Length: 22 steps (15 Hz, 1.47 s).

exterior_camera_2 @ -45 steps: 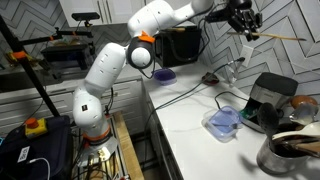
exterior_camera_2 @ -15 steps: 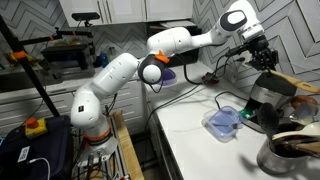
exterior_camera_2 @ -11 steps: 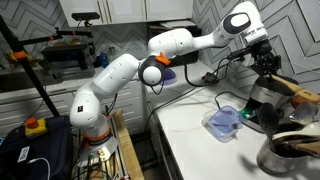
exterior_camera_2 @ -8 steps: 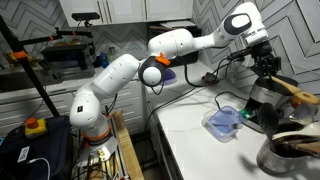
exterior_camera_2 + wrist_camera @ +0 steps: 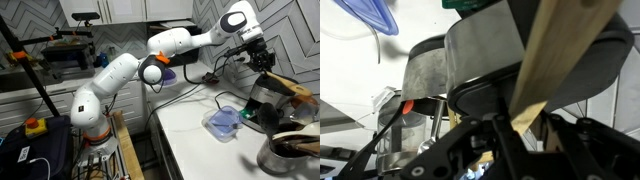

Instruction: Remove the wooden spatula with a hole in it from the microwave and put it on the coffee machine

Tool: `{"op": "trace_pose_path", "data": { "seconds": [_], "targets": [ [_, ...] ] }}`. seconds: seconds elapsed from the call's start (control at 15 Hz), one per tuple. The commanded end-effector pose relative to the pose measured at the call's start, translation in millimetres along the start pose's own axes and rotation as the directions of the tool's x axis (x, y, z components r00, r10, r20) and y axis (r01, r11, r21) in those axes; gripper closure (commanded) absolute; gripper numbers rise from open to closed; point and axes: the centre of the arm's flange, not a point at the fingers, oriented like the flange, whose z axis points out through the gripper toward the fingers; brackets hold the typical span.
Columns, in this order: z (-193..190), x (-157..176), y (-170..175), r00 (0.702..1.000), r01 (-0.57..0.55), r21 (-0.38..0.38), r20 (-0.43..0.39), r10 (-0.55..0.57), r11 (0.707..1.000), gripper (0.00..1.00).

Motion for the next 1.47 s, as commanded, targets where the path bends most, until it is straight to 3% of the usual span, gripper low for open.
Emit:
{"op": "trace_pose_path", "data": {
  "seconds": [0.0,0.6,0.67,0.73,0.87,1.27,1.4],
  "targets": [
    [-1,7,-15,1.000,0.002,0.024,0.012,-0.002,1.000,0.94],
    [9,17,-26,1.000,-0.001,0.053,0.015,0.000,0.999,0.94],
    [10,16,-26,1.000,0.001,0.049,0.016,-0.001,0.999,0.81],
    [11,16,-26,1.000,0.003,0.046,0.017,-0.004,0.999,0.51],
    [13,15,-26,1.000,0.005,0.043,0.017,-0.006,0.999,0.45],
    [3,18,-18,1.000,0.005,0.035,0.021,-0.005,0.999,0.00],
    [-26,22,1,0.998,0.059,0.075,0.029,-0.061,0.995,0.00]
  ]
}}
